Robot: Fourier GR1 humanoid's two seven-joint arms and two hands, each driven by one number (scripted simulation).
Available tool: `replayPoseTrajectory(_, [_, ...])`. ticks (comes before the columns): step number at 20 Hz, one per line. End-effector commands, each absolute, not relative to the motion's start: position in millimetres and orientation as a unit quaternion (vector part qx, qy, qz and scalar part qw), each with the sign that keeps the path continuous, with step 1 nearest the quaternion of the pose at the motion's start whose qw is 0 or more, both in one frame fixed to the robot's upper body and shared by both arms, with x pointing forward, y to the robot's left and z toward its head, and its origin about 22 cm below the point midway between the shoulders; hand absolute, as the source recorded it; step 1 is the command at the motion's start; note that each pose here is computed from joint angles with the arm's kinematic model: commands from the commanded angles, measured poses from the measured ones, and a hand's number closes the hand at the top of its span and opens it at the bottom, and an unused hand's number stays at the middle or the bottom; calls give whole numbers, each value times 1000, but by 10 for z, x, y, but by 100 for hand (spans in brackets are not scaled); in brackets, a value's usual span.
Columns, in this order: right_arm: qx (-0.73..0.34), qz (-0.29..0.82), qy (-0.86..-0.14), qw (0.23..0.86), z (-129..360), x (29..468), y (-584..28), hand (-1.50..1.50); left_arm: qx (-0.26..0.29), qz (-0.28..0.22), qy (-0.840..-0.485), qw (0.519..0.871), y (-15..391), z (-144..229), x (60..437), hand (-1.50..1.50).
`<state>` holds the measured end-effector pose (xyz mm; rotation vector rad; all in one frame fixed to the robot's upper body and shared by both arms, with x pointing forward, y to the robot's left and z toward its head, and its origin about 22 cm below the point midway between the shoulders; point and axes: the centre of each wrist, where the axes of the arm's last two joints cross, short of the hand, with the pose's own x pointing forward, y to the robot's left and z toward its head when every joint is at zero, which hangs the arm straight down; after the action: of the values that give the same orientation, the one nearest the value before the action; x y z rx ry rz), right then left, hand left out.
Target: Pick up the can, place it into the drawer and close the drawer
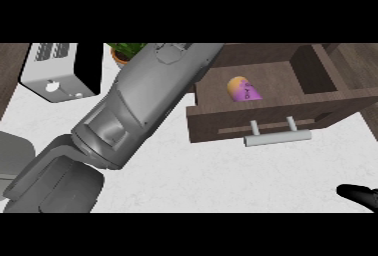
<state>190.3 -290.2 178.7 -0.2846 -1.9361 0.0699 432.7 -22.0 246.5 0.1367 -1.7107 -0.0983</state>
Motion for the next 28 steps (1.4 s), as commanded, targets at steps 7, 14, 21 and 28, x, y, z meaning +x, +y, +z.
replayPoseTrajectory(7, [-195,149,-832,498,1932,2000,-2784,-150,34,-7,-747,664,-221,2512,4333,-150])
replayPoseTrajectory(14, [-278,235,-802,474,1860,2374,-2641,-150,6,8,-757,653,-215,2559,4340,-150])
replayPoseTrajectory(21, [-316,312,-778,444,1555,2769,-2342,-150,30,5,-763,645,-195,2518,4367,-150])
replayPoseTrajectory(28, [-382,367,-727,438,1311,3295,-2195,-150,24,-13,-763,646,-187,2622,4376,-150])
